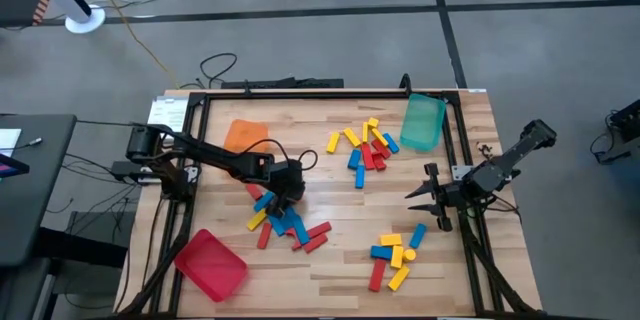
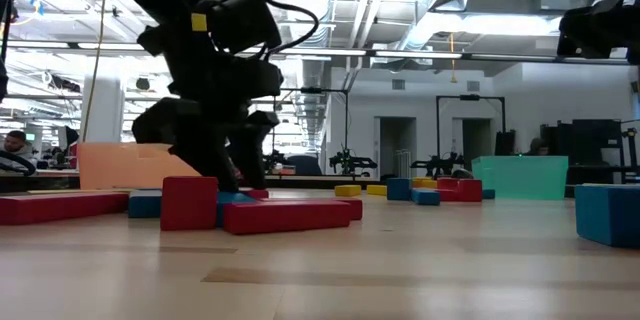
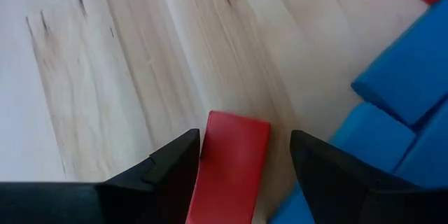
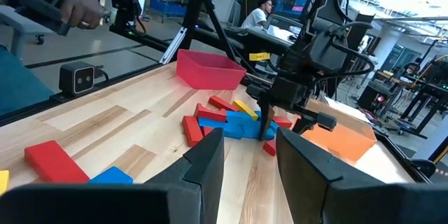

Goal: Sort blocks
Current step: Put the red wooden block into the orange bin

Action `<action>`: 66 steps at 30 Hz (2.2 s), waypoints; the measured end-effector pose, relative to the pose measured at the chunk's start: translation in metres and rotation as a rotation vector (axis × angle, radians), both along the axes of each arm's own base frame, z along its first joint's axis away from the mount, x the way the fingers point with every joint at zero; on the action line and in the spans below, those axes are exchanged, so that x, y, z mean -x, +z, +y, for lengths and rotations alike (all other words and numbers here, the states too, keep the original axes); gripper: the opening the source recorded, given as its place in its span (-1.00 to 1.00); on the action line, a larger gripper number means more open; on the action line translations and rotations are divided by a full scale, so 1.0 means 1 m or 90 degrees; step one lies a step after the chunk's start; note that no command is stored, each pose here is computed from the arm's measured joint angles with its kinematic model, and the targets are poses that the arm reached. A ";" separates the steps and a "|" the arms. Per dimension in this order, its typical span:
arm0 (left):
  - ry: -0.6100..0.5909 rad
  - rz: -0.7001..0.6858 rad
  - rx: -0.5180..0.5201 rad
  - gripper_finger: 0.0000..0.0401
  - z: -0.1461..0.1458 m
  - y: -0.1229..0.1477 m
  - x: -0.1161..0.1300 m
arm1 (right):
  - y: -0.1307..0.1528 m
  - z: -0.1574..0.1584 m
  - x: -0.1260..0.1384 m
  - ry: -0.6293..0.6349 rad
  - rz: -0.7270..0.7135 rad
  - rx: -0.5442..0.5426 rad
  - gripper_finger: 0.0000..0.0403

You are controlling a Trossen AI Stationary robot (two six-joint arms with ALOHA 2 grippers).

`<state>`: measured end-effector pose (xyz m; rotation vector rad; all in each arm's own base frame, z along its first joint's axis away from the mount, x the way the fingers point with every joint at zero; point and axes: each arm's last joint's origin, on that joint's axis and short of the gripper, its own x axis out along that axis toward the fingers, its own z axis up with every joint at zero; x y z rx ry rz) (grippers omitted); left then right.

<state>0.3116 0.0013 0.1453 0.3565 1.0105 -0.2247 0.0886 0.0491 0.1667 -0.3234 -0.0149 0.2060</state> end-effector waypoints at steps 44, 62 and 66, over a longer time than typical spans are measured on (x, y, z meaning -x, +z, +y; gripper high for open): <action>0.015 -0.012 -0.021 -0.38 0.007 0.003 -0.002 | 0.000 0.000 0.000 0.000 0.000 0.000 -0.27; 0.057 0.163 -0.156 -0.38 0.012 0.081 -0.008 | 0.000 0.000 0.000 0.000 0.000 0.000 -0.27; 0.142 0.165 -0.142 -0.38 0.040 0.096 0.015 | 0.000 0.000 0.000 0.000 0.000 0.000 -0.27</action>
